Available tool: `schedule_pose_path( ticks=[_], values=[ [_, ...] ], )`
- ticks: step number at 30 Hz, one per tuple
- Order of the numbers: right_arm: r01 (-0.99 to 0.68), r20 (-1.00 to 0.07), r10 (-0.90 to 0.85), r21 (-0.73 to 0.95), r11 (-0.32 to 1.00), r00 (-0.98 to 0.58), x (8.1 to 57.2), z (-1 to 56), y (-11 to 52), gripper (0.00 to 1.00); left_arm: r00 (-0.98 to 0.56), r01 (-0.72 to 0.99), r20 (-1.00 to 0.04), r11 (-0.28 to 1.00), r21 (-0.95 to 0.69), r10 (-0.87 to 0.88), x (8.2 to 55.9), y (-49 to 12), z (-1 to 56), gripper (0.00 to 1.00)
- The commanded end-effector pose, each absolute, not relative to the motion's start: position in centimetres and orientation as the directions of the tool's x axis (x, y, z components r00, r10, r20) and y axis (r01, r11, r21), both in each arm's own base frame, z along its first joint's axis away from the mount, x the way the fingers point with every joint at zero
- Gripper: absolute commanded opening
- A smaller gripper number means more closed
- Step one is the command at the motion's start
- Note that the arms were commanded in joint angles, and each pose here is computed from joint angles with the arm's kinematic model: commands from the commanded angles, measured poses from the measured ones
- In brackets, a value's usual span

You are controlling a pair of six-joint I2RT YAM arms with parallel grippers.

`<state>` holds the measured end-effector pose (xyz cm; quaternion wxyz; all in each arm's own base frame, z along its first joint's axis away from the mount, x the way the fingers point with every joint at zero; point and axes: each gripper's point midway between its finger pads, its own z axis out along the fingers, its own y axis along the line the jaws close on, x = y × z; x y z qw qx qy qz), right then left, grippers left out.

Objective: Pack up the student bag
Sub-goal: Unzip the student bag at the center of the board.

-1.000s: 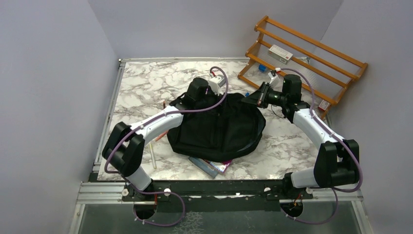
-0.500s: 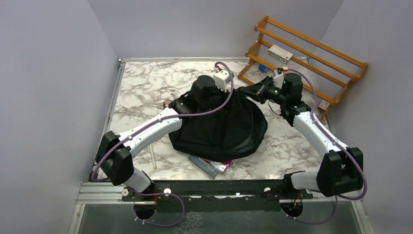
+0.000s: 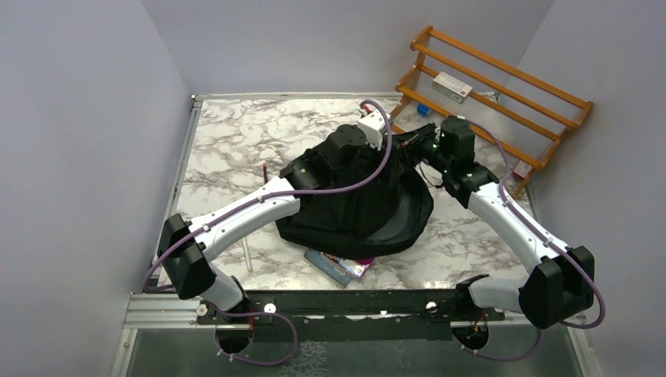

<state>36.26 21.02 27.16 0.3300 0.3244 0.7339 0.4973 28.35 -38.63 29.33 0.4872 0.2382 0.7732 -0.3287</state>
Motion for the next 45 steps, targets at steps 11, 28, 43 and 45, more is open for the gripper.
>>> schedule_pose_path(
  ticks=[11,28,43,45],
  values=[
    [0.252,-0.049,0.903,0.953,0.171,-0.426,38.5,30.7,21.3,0.01,-0.401,0.619,-0.900,0.775,-0.129,0.171,28.2,-39.0,28.2,0.83],
    [0.238,-0.096,0.900,0.948,0.213,-0.426,38.5,29.9,21.1,0.01,-0.351,0.518,-0.843,0.835,0.187,0.407,29.9,-36.3,26.2,0.41],
    [0.171,-0.499,0.804,0.805,0.568,-0.323,35.3,26.6,15.1,0.49,-0.406,0.531,-0.864,0.846,0.044,0.299,32.3,-34.0,25.9,0.00],
    [0.174,-0.595,0.738,0.729,0.662,-0.318,34.4,26.1,13.7,0.57,-0.417,0.524,-0.868,0.852,0.014,0.271,32.9,-33.2,25.8,0.00]
  ],
)
